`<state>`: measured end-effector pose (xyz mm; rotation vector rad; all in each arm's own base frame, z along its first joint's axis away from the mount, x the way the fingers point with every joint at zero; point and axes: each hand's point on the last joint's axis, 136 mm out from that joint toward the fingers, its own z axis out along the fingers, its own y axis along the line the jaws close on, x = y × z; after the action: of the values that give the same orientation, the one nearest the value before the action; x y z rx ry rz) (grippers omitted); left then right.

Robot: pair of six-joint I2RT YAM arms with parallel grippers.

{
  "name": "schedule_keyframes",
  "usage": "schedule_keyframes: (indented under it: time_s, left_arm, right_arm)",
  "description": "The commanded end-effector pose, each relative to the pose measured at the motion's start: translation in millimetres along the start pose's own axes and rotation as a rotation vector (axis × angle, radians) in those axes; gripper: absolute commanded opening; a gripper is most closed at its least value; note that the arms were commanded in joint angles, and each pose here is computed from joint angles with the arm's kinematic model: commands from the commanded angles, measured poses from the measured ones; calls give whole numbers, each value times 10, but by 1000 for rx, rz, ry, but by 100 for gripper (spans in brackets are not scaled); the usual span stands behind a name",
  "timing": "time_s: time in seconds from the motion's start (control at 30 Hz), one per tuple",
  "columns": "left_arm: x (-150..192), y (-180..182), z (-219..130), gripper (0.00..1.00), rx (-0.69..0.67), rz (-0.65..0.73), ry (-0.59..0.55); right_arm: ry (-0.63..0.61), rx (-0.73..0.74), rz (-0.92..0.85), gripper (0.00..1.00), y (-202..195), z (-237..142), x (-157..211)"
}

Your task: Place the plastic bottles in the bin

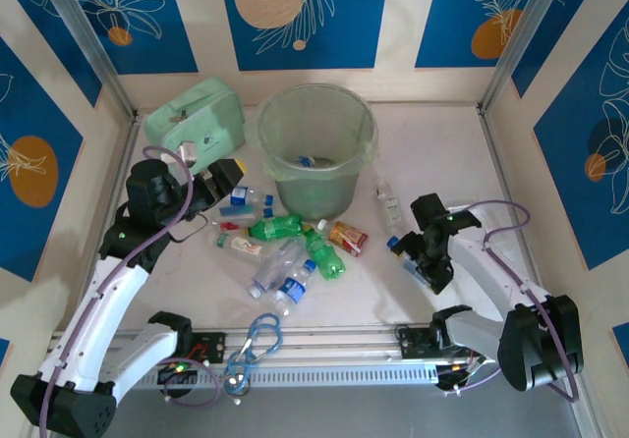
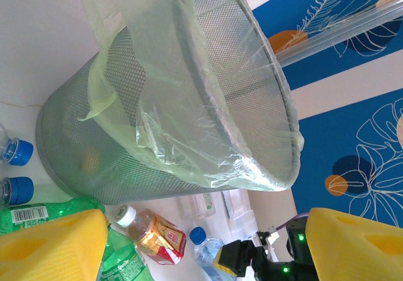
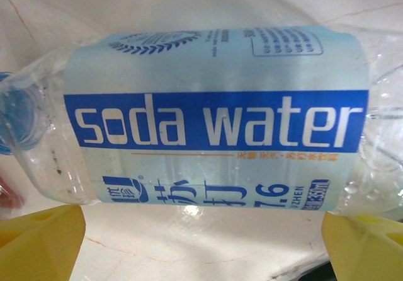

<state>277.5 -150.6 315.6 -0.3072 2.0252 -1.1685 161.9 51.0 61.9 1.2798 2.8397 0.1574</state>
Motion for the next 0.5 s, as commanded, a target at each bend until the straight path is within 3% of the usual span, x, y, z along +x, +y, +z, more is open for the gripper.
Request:
schedule_keyframes:
  time_s: [0.0, 0.2, 0.47]
  left_arm:
    - [-82, -128, -63, 82, 30, 38, -25]
    - [-78, -125, -51, 82, 32, 38, -21]
    - [-67, -128, -27, 82, 35, 37, -8]
  right_arm:
    - [-8, -38, 56, 98, -8, -145, -9]
    - [-26, -156, 270, 99, -57, -267, 25]
    - [42, -111, 579, 99, -179, -176, 4]
